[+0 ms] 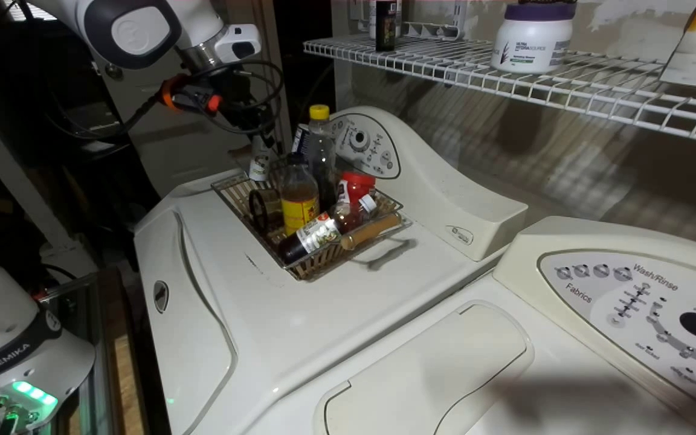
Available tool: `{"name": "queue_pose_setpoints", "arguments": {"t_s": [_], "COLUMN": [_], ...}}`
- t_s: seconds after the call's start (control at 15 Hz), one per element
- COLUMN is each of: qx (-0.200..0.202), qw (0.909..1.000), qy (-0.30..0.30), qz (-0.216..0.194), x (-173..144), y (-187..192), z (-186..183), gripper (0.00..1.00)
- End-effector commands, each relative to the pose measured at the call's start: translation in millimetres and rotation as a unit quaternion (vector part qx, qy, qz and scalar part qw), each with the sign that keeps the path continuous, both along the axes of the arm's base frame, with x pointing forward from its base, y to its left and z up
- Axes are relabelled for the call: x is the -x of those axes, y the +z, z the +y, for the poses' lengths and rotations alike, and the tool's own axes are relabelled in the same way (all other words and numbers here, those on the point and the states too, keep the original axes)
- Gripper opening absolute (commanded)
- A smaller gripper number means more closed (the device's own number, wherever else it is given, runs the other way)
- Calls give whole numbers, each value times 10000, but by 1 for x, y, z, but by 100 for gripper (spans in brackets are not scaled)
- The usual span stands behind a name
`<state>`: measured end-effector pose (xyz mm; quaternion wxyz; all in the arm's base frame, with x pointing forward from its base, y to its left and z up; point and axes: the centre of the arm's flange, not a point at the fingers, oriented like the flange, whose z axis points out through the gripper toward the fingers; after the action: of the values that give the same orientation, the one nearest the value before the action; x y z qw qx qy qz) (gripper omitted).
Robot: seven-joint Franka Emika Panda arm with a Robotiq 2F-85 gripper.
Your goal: Remove the small white container from the bottom shelf and put it in the basket.
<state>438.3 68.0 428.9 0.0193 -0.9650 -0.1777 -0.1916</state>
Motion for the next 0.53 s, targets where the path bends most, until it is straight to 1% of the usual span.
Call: {"name": "queue_pose_setpoints", "arguments": {"t_s": [0.0,0.2,0.47], "qx": [289,318,116], "qw": [9996,9994,9999], "qy": [78,109,74], "qz": [-9,27,76], "x": [-16,-24,-33], "y": [-2,-5,-7], "z": [-4,-5,-3], "gripper": [20,20,20]}}
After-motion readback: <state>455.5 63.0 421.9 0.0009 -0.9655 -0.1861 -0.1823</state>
